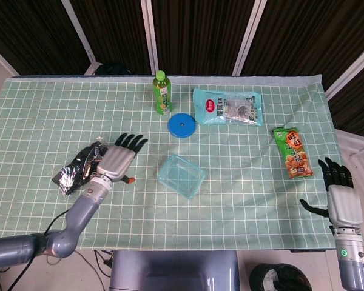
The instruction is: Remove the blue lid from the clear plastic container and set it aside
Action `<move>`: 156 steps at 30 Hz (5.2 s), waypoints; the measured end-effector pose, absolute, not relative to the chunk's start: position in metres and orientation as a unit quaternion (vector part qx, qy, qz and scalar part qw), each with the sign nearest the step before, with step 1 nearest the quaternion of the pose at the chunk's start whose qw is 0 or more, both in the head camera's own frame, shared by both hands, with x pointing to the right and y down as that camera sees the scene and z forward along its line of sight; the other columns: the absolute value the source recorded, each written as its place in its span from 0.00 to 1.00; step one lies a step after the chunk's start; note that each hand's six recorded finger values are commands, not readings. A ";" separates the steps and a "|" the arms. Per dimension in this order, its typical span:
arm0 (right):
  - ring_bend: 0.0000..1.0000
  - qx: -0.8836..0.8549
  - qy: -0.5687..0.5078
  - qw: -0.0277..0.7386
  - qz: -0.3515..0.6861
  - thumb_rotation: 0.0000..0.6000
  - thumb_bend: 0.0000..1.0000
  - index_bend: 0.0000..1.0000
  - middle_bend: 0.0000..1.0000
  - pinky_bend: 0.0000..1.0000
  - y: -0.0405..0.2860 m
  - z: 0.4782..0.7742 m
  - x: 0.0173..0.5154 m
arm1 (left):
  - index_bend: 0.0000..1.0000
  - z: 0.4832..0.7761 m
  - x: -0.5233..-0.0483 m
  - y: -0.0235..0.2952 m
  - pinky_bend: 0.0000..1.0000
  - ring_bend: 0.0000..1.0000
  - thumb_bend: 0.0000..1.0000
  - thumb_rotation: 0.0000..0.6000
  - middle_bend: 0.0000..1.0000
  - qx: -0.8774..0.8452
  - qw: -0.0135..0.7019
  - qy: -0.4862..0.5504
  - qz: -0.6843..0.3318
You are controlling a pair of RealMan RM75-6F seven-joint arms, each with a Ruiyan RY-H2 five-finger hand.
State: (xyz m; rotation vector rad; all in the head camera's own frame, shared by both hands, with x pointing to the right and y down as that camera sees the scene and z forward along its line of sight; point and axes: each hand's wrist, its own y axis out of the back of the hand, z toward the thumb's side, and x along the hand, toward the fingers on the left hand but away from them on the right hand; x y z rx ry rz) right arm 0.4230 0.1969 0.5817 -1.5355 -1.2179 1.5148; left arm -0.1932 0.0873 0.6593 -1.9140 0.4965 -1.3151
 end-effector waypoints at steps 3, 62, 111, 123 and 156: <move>0.00 -0.585 -0.468 0.320 0.580 1.00 0.25 0.00 0.00 0.00 0.196 0.583 0.424 | 0.00 0.665 -0.168 0.087 0.01 0.00 0.00 1.00 0.00 -0.758 0.368 0.170 -0.510; 0.00 -0.676 -0.452 0.311 0.491 1.00 0.25 0.00 0.00 0.00 0.162 0.590 0.311 | 0.38 0.699 -0.053 0.092 0.49 0.38 0.16 1.00 0.44 -0.838 0.389 0.050 -0.378; 0.00 -0.740 -0.396 0.234 0.491 1.00 0.25 0.00 0.00 0.00 0.232 0.639 0.227 | 0.38 0.708 -0.040 0.107 0.49 0.38 0.16 1.00 0.44 -0.852 0.348 0.042 -0.389; 0.00 -0.746 -0.405 0.223 0.479 1.00 0.25 0.00 0.00 0.00 0.233 0.638 0.214 | 0.38 0.708 -0.032 0.111 0.50 0.38 0.16 1.00 0.44 -0.854 0.347 0.047 -0.385; 0.00 -0.737 -0.421 0.206 0.487 1.00 0.25 0.00 0.00 0.00 0.228 0.648 0.215 | 0.38 0.708 -0.020 0.118 0.50 0.38 0.20 1.00 0.43 -0.859 0.336 0.054 -0.383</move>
